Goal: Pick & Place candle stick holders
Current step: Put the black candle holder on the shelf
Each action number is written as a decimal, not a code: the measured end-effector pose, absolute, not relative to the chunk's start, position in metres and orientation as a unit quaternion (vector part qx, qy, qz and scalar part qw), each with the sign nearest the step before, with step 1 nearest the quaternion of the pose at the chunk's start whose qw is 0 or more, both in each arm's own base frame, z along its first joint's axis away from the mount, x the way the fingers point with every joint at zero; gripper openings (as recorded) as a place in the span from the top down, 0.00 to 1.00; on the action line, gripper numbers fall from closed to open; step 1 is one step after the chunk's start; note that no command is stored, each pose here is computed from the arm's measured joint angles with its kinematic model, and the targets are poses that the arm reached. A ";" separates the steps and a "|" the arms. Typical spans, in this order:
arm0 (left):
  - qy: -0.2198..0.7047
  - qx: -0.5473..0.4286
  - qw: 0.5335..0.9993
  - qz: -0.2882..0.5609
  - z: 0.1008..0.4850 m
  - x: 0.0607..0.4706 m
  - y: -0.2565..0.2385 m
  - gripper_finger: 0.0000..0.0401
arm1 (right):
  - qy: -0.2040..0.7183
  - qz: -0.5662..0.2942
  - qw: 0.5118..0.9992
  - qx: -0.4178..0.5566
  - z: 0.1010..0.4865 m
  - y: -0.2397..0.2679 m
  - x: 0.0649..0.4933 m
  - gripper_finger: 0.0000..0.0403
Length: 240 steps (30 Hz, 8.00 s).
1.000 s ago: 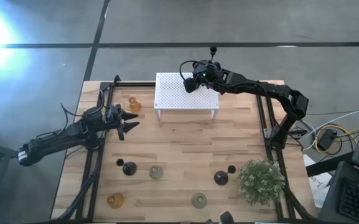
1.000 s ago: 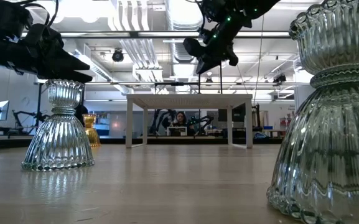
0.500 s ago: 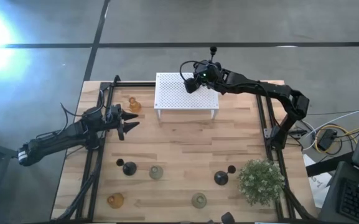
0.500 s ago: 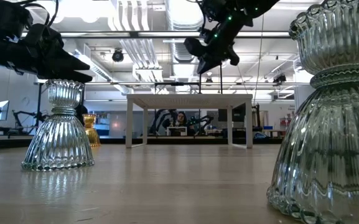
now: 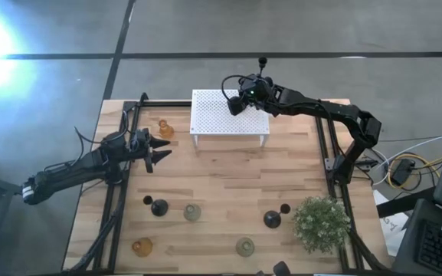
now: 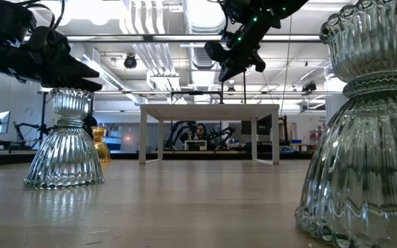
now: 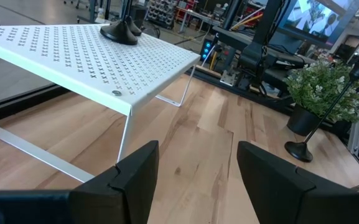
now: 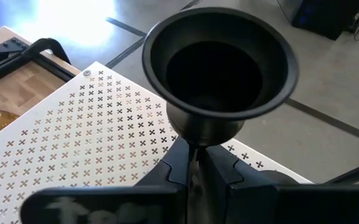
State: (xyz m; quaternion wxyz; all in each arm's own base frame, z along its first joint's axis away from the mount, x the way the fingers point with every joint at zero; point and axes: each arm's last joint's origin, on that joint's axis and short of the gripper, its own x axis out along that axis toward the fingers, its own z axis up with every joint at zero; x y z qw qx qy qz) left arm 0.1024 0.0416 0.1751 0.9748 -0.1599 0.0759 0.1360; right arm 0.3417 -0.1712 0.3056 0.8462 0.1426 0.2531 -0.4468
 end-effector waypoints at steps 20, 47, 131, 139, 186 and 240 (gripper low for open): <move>0.076 -0.160 0.975 0.136 0.175 0.102 0.042 0.45 | 0.263 -0.442 0.845 0.145 0.303 -0.174 0.340 0.56; 0.076 -0.160 0.975 0.136 0.175 0.102 0.042 0.45 | 0.347 -0.263 0.890 0.134 0.383 -0.072 0.250 0.54; 0.072 -0.159 0.975 0.135 0.176 0.103 0.042 0.45 | 0.407 0.086 0.889 0.194 0.243 0.132 0.202 0.96; 0.076 -0.157 0.975 0.136 0.175 0.102 0.042 0.45 | 0.393 0.073 0.901 0.169 0.244 0.130 0.202 0.97; -0.001 -0.111 0.989 -0.097 0.241 0.152 0.017 0.45 | 0.287 0.118 0.950 0.019 0.378 0.036 0.260 0.98; 0.055 0.000 0.972 -0.229 0.310 0.314 -0.003 0.71 | 0.288 0.202 0.934 -0.063 0.387 0.023 0.355 0.98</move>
